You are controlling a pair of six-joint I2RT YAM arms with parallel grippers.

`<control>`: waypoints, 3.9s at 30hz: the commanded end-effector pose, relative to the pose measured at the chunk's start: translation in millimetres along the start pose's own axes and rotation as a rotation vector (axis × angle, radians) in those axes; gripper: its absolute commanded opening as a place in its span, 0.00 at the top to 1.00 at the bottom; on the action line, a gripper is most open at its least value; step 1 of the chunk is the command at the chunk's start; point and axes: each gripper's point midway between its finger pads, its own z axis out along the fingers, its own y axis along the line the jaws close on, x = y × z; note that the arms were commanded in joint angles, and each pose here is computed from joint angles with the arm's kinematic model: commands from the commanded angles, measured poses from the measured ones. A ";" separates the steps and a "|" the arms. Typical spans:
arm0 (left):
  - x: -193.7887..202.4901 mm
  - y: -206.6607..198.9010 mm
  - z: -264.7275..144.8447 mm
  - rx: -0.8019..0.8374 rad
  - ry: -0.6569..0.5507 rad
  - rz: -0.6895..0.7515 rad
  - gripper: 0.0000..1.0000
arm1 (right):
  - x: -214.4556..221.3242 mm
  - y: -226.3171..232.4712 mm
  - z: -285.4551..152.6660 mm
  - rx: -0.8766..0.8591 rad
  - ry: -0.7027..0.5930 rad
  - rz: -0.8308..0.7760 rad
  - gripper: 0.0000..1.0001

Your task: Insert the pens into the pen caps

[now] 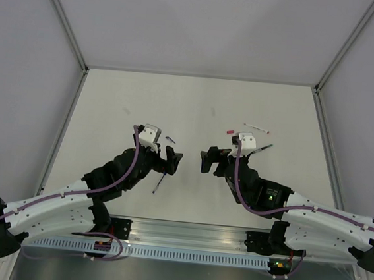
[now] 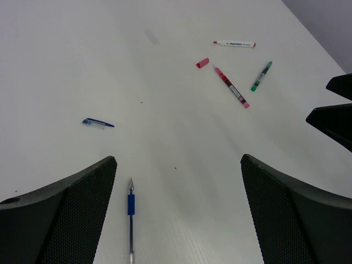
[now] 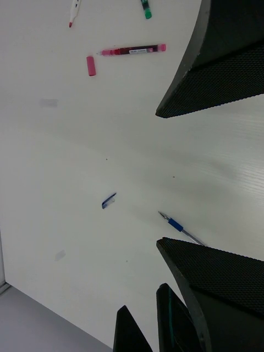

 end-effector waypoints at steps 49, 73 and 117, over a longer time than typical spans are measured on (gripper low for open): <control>189.8 67.6 10.6 -0.224 0.932 -0.063 0.44 | -9.6 -4.5 -9.2 -0.034 -0.054 0.033 0.02; 185.4 55.4 20.2 -0.223 0.900 -0.022 0.98 | 2.6 2.4 0.3 -0.037 -0.033 -0.004 0.02; 15.9 -80.8 -33.7 0.619 0.232 -0.330 0.98 | 20.4 102.1 3.8 -0.433 0.049 0.347 0.70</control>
